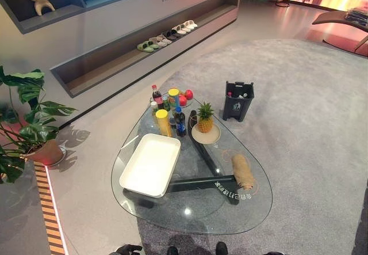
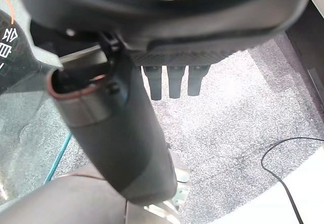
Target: Wipe the table with a cloth and put it in the basket.
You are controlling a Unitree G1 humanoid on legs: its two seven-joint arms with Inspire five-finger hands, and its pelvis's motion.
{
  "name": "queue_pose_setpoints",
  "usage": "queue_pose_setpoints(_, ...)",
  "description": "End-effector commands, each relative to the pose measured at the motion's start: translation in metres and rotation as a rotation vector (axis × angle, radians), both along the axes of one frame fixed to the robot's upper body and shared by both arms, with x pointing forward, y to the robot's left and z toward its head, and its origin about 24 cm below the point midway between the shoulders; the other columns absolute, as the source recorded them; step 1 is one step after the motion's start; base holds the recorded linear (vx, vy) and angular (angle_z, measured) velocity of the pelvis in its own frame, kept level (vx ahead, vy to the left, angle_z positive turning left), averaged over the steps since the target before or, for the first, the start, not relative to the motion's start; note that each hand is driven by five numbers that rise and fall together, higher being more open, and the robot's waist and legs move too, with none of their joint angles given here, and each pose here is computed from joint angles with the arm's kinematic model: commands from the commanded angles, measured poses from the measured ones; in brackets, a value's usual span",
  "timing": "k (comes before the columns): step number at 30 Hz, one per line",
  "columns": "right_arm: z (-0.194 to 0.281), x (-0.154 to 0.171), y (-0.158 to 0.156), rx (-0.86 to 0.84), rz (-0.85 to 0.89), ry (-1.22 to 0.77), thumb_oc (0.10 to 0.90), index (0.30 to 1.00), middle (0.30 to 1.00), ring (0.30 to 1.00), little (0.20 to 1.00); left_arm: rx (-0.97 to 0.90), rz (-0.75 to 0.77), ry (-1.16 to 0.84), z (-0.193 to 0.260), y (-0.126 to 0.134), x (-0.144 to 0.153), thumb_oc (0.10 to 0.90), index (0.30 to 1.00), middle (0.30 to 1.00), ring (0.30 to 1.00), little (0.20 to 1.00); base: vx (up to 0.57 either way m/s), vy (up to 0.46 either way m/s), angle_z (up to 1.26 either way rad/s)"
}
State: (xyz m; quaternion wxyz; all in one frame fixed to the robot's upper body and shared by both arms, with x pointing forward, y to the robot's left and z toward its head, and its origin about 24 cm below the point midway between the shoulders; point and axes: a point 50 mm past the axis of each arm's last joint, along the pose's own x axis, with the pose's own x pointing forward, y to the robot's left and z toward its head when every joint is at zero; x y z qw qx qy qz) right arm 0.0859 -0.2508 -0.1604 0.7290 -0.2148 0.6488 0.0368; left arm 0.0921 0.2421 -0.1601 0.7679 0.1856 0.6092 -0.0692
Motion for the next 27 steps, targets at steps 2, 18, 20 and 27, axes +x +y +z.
queue_pose_setpoints(2, 0.010, 0.030, -0.010, -0.040, 0.064, -0.024, 0.800, 0.900, 0.900, 0.900, 0.900, -0.012, 0.009, -0.079, 0.006, -0.004, 0.031, 0.800, 0.900, 0.900, 0.900, 0.900, 0.00, 0.000, 0.00)
queue_pose_setpoints(18, 0.039, 0.097, -0.019, -0.085, 0.055, -0.203, 0.800, 0.900, 0.900, 0.900, 0.900, -0.023, 0.057, -0.330, 0.037, -0.001, 0.100, 0.800, 0.900, 0.900, 0.900, 0.900, -0.08, -0.012, -0.03)
queue_pose_setpoints(20, 0.043, 0.101, -0.023, -0.096, 0.057, -0.217, 0.800, 0.900, 0.900, 0.900, 0.900, -0.025, 0.070, -0.357, 0.043, 0.004, 0.110, 0.800, 0.900, 0.900, 0.900, 0.900, -0.09, 0.009, -0.07)
queue_pose_setpoints(27, 0.057, 0.121, -0.032, -0.122, 0.006, -0.289, 0.800, 0.900, 0.900, 0.900, 0.900, -0.027, 0.063, -0.460, 0.065, 0.007, 0.144, 0.800, 0.900, 0.900, 0.900, 0.900, -0.13, 0.009, -0.02)
